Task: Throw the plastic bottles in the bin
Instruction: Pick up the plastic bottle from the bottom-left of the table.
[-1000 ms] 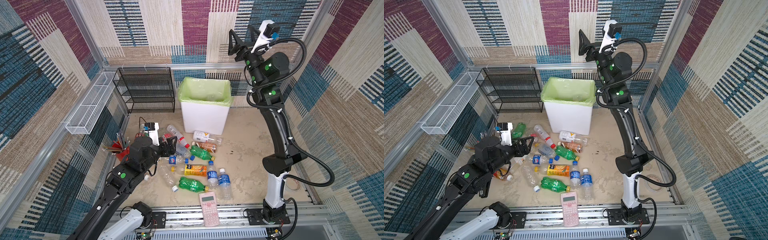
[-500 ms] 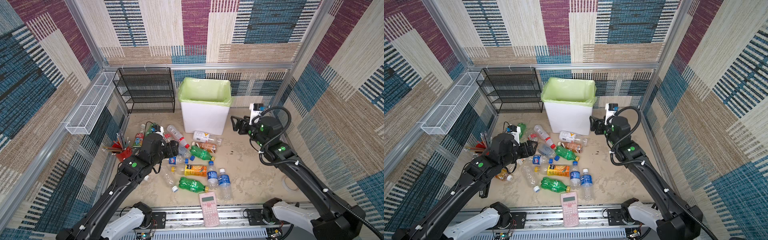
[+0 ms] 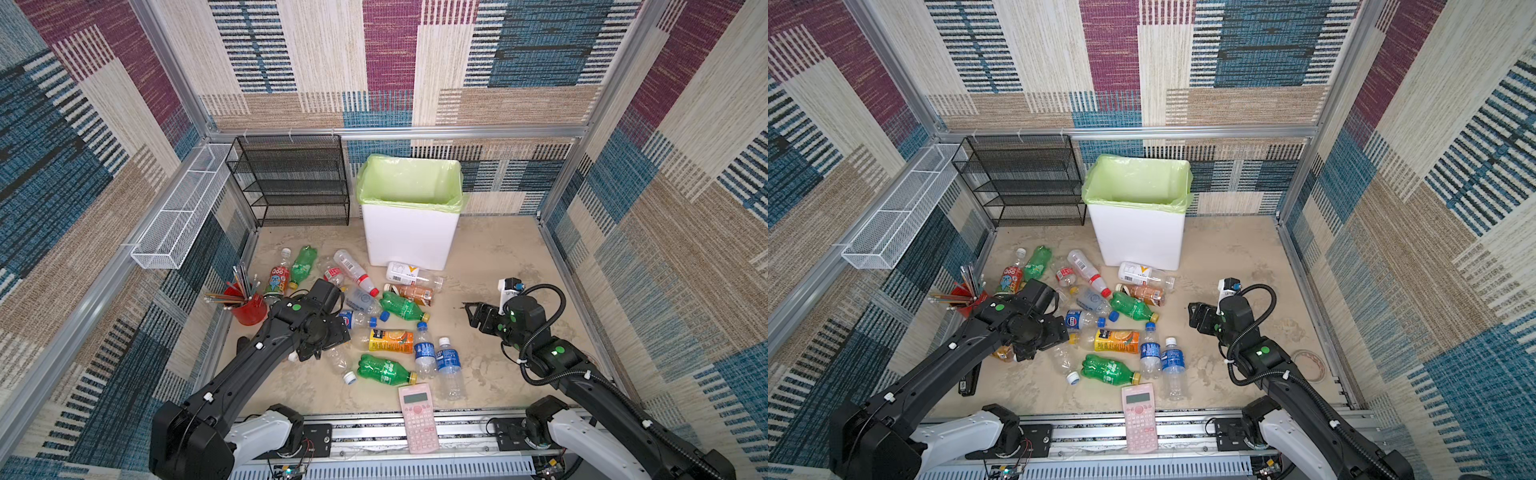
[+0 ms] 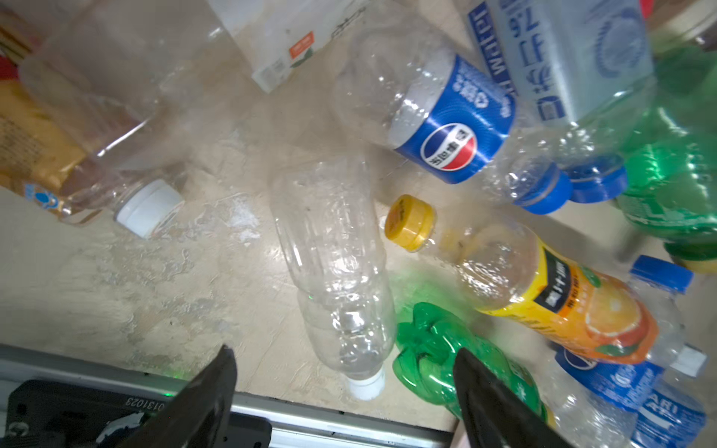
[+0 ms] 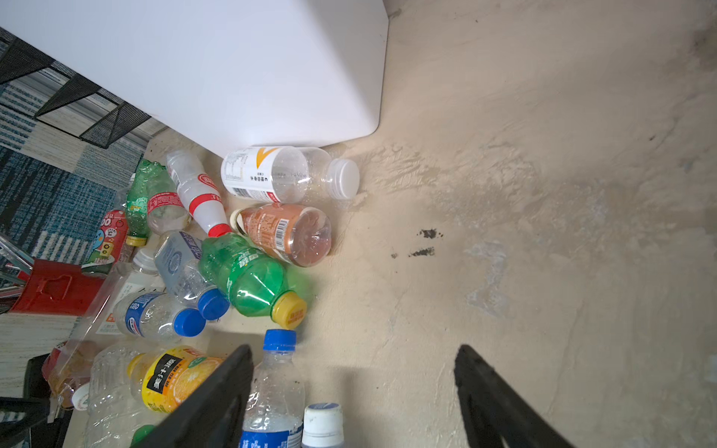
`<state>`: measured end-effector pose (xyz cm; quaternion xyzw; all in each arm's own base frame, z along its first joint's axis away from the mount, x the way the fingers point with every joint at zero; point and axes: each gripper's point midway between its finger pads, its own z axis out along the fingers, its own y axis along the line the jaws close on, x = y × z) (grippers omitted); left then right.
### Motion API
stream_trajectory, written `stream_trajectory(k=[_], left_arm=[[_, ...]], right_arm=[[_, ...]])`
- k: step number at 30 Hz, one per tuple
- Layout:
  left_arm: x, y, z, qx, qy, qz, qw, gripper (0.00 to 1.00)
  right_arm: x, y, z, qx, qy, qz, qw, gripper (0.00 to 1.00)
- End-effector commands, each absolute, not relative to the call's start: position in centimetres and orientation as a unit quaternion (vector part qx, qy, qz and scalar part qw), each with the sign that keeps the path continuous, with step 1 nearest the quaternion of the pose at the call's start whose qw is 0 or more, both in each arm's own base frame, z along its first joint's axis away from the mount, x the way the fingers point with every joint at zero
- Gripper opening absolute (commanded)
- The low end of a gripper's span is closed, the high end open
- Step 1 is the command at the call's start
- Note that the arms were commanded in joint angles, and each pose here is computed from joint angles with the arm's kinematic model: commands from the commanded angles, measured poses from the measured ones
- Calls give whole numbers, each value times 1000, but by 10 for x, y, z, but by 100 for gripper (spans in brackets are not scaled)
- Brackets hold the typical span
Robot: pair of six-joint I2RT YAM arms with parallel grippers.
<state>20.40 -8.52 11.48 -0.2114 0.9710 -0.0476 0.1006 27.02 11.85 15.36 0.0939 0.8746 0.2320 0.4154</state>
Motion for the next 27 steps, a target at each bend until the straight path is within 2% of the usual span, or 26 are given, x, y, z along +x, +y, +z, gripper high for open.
stream_trajectory(k=[1, 12, 17, 23, 27], left_arm=[[201, -86, 99, -261, 960, -64, 79, 90], [223, -100, 57, -308, 942, -114, 75, 85], [214, -93, 39, -318, 941, -103, 49, 79], [209, -84, 34, -317, 942, -97, 43, 67], [213, -85, 53, -292, 949, -108, 57, 53]], right_arm=[[274, 125, 159, 91, 867, 252, 421, 82], [278, 132, 163, 67, 870, 251, 418, 83], [278, 130, 164, 68, 870, 247, 420, 82], [279, 129, 164, 75, 868, 247, 423, 82], [282, 128, 168, 77, 866, 245, 428, 81]])
